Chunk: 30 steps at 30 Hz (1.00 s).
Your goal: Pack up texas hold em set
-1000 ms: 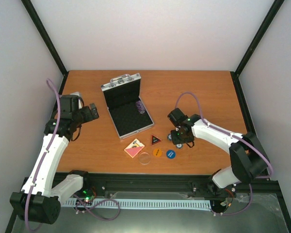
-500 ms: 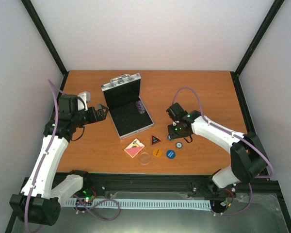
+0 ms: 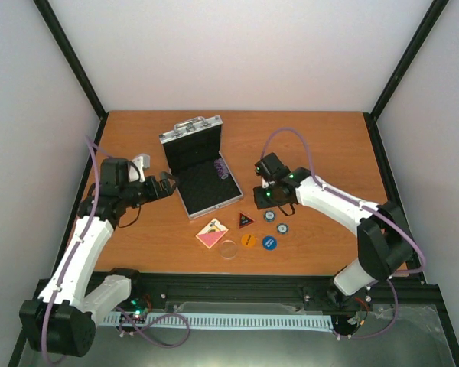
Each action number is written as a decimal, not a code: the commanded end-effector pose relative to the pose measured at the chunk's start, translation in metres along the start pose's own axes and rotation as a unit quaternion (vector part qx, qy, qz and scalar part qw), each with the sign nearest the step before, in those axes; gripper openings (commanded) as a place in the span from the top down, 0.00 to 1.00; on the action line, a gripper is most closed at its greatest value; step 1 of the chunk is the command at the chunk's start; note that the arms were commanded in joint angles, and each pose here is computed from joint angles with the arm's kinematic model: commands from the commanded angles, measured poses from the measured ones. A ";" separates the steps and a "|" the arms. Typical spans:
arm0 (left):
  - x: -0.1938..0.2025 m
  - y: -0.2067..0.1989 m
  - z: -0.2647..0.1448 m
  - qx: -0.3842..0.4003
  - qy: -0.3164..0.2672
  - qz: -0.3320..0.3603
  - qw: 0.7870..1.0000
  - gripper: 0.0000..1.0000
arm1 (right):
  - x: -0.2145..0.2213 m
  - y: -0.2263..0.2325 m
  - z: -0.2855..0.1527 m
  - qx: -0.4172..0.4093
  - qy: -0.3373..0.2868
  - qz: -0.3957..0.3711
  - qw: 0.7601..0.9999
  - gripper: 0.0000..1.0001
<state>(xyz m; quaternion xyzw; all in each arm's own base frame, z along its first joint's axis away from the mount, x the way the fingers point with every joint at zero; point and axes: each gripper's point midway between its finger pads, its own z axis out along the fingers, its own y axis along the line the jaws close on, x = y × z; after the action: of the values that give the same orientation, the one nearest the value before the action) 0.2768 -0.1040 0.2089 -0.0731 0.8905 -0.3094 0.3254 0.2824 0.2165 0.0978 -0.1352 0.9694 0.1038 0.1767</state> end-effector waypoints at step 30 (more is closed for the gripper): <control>0.015 -0.024 0.071 -0.018 0.010 0.031 0.999 0.01 | -0.066 0.056 -0.023 -0.097 -0.109 0.060 0.987 0.97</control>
<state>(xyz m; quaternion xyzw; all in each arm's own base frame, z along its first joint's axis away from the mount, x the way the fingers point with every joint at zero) 0.3006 -0.1649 0.1642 -0.0309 0.9135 -0.2806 0.2931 0.2987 0.2601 0.1267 -0.1100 0.9504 0.1853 0.2243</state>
